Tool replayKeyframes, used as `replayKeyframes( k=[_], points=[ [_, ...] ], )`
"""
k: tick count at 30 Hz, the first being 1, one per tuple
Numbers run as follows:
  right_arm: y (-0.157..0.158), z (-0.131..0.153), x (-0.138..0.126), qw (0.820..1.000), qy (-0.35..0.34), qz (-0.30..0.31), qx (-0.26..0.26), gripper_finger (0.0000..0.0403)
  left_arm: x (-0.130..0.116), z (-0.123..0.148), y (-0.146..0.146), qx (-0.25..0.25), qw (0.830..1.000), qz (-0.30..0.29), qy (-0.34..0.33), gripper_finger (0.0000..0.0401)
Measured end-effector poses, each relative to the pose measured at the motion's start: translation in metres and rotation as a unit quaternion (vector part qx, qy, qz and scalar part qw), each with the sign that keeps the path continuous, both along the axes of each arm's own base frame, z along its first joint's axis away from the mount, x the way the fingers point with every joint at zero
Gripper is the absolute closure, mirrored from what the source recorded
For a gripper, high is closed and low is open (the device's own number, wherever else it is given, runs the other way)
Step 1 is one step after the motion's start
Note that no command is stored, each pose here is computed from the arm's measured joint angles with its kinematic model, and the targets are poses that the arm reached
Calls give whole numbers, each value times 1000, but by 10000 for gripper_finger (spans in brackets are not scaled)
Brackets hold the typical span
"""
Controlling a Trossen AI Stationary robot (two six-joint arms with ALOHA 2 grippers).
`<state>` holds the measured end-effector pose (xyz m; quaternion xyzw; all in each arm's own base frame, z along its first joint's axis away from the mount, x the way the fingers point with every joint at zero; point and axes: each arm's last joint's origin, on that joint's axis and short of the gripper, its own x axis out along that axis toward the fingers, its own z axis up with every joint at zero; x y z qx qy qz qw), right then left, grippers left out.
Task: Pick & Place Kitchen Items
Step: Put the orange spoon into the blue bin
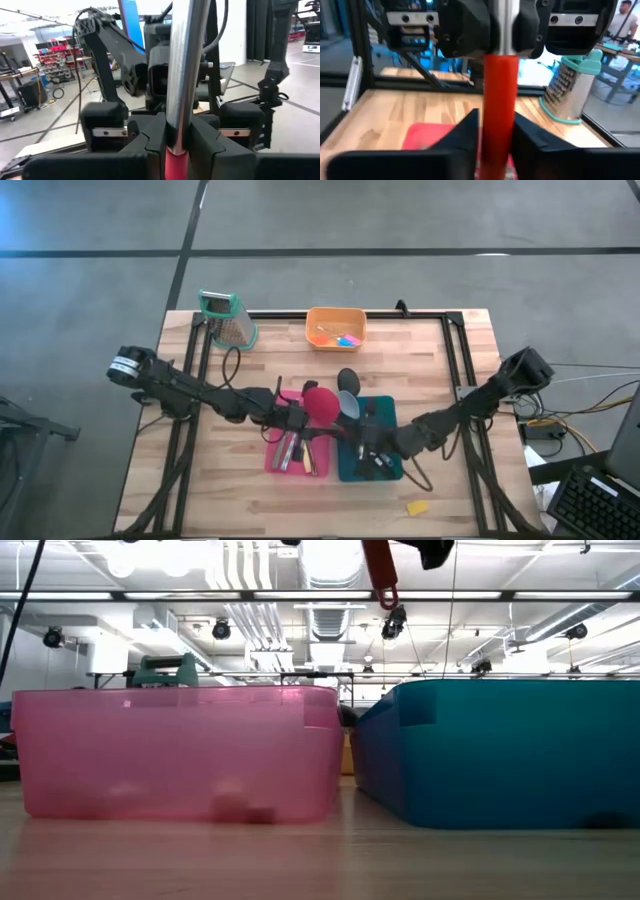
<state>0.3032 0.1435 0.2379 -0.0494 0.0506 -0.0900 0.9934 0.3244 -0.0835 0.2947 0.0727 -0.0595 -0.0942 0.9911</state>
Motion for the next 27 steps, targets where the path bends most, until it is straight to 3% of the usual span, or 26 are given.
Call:
replayKeyframes(
  k=[2, 5, 9, 16, 21, 27],
  points=[
    [1, 3, 2, 1000, 17, -6, 0, 357, 0, -1, 0, 2, 1000, -1, 3, 349],
    [1, 8, 0, 999, 28, -17, -7, 356, 0, 0, 0, 0, 1000, -1, 3, 336],
    [-1, 13, -10, 997, 48, -54, -35, 356, -1, -2, 1, -5, 1000, 2, 18, 270],
    [-3, 21, -52, 997, 39, -73, 2, 356, -8, 0, 2, -1, 998, -1, 57, 206],
    [-8, 6, -82, 991, 59, -56, 110, 356, -9, -2, 2, -5, 998, 3, 66, 201],
    [-17, -28, -99, 960, 97, -35, 261, 356, -4, -3, 2, -1, 999, 29, 44, 200]
  ],
)
